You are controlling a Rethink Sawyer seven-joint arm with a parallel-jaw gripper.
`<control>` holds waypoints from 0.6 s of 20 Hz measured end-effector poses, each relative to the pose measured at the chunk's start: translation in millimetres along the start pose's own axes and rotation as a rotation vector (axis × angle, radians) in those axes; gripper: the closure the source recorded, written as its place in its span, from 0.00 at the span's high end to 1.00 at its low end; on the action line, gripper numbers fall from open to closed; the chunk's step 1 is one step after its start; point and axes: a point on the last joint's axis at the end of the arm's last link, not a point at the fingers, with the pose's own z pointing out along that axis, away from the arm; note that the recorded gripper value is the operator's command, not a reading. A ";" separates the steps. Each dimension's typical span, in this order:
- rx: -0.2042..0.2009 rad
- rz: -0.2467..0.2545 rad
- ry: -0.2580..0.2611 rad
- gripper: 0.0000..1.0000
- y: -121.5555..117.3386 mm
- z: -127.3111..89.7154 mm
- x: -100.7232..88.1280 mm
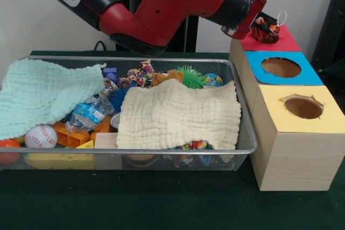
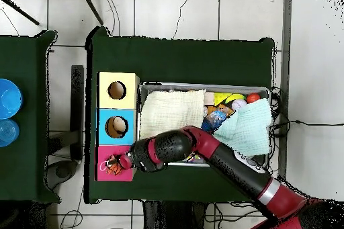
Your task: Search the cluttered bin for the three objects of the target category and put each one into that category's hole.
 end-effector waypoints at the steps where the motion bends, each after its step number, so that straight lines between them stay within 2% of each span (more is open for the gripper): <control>1: 0.004 -0.004 0.003 1.00 -1.3 2.2 2.0; 12: 0.007 -0.011 0.005 1.00 -2.1 6.0 4.1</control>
